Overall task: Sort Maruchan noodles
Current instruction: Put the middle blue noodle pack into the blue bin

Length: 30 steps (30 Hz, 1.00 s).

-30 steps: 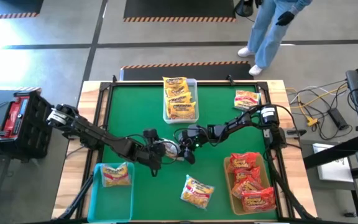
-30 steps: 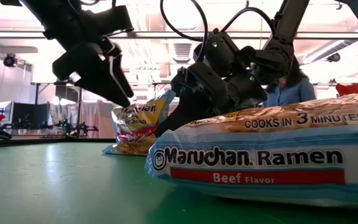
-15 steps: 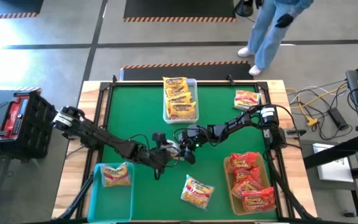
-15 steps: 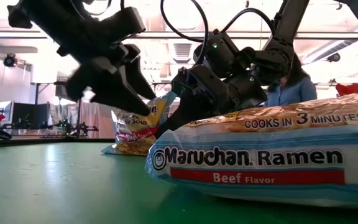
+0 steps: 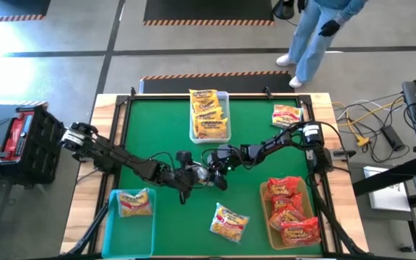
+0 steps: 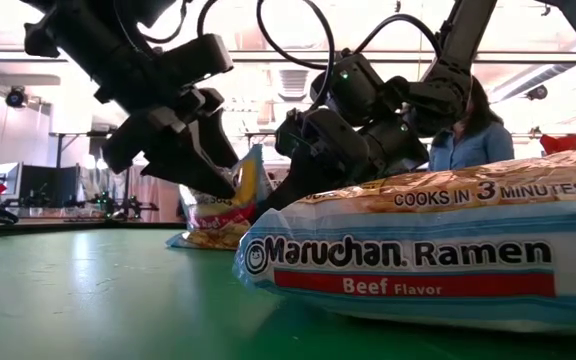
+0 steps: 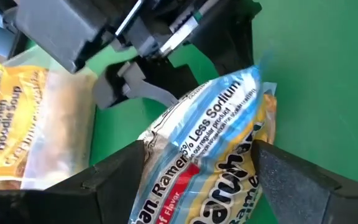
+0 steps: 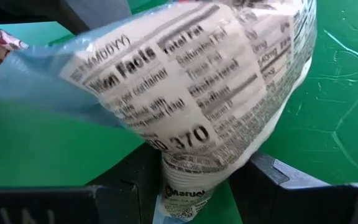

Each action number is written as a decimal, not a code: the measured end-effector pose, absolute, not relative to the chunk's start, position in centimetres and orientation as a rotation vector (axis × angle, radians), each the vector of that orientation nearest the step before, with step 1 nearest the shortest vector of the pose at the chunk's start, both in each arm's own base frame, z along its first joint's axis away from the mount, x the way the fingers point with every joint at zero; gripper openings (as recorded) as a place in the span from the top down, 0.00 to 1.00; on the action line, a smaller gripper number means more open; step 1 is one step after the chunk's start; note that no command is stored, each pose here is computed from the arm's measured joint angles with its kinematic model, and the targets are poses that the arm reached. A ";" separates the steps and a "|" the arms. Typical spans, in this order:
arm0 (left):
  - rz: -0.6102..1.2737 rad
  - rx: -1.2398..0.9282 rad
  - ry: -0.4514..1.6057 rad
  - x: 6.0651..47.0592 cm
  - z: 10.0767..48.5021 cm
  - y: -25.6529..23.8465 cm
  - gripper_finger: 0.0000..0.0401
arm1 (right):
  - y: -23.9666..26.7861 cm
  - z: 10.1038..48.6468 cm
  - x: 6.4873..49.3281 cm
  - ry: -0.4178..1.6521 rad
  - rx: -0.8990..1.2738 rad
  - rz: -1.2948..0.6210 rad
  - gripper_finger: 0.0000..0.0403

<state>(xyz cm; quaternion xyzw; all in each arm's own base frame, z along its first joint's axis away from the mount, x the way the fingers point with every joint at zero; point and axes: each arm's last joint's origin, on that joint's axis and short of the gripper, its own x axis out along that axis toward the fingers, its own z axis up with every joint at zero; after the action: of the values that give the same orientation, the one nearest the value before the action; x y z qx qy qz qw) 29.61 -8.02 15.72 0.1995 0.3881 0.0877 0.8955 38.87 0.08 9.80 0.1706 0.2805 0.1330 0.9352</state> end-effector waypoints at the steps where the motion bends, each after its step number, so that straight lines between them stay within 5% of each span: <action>1: 0.178 0.410 0.809 29.5 15.6 -8.0 0.30 | 0.1 9.8 38.9 0.573 0.348 0.272 0.62; 14: 0.095 0.358 0.834 29.5 15.4 -8.0 0.34 | 0.1 10.0 39.1 0.567 0.324 0.285 0.62; 30: 0.112 0.342 0.832 29.7 15.8 -8.1 0.68 | 0.1 10.1 39.1 0.574 0.326 0.284 0.62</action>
<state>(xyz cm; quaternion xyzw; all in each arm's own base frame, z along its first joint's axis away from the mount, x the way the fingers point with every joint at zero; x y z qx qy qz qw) 29.73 -8.11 15.76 0.1653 0.4019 0.0542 0.8990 39.13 0.12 10.06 0.1597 0.2808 0.1390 0.9361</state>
